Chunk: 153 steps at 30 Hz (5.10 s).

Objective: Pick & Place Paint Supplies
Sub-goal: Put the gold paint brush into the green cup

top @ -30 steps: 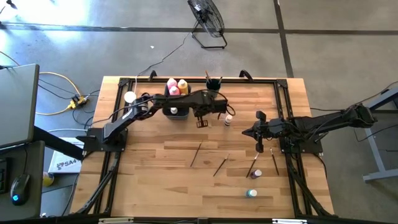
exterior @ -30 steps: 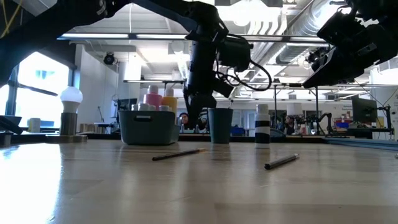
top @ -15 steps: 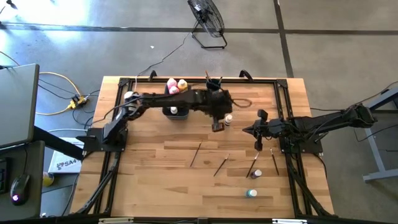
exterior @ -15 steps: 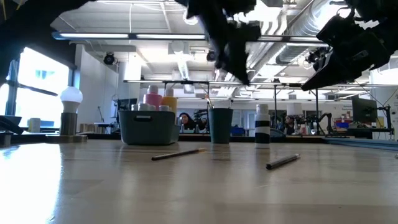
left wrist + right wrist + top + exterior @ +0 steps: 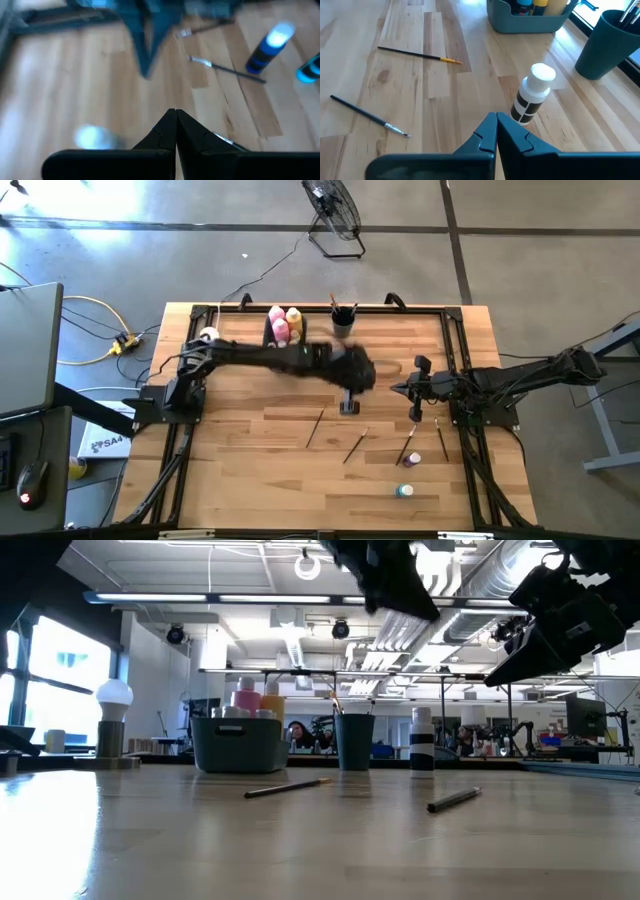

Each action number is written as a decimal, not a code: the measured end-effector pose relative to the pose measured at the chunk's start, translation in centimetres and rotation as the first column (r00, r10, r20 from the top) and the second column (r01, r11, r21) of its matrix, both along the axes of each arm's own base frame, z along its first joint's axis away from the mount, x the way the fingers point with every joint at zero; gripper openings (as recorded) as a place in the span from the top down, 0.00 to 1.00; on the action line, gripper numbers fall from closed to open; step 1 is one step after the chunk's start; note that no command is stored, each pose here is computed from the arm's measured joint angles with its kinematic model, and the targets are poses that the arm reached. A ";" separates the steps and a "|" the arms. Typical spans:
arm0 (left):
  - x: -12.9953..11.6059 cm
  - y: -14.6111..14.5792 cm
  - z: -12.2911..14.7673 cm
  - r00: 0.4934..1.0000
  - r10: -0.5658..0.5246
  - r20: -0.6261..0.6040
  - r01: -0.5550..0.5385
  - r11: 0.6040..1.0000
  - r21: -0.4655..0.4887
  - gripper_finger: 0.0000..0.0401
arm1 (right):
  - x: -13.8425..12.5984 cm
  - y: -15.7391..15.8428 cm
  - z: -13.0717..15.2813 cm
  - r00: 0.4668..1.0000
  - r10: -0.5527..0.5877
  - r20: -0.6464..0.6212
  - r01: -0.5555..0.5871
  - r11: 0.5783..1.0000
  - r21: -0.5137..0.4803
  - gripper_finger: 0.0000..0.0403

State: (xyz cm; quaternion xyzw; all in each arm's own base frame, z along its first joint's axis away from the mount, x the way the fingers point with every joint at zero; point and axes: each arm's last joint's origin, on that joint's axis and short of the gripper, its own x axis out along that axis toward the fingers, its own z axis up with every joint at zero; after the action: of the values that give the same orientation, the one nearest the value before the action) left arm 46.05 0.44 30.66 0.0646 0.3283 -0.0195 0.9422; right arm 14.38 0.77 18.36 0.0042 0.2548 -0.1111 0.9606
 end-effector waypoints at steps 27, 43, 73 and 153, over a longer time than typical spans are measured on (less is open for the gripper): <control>-11.6 0.8 -4.8 0.681 0.727 0.088 -0.681 0.673 -0.289 1.00 | 0.2 0.0 0.4 0.999 0.009 0.045 -0.009 1.000 -0.010 1.00; -11.3 0.3 -4.8 0.773 0.633 0.042 -0.579 0.732 -0.360 1.00 | 0.3 0.0 0.5 0.999 0.019 0.045 -0.018 0.999 -0.028 1.00; -8.3 0.6 -7.9 0.581 0.731 -0.358 -0.811 0.558 -0.178 1.00 | 0.3 0.0 0.5 0.999 0.024 0.048 -0.022 0.999 -0.040 1.00; -5.2 0.0 -14.4 0.573 0.640 -0.512 -0.815 0.507 -0.279 0.69 | 0.4 0.0 0.4 0.999 0.031 0.040 -0.029 0.998 -0.056 1.00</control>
State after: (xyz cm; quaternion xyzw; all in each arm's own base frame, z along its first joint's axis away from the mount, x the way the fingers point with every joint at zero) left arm 40.88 0.41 16.26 -0.3261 0.4664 0.2925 0.7685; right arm 14.79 0.80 18.79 -0.0242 0.2318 -0.1036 0.9669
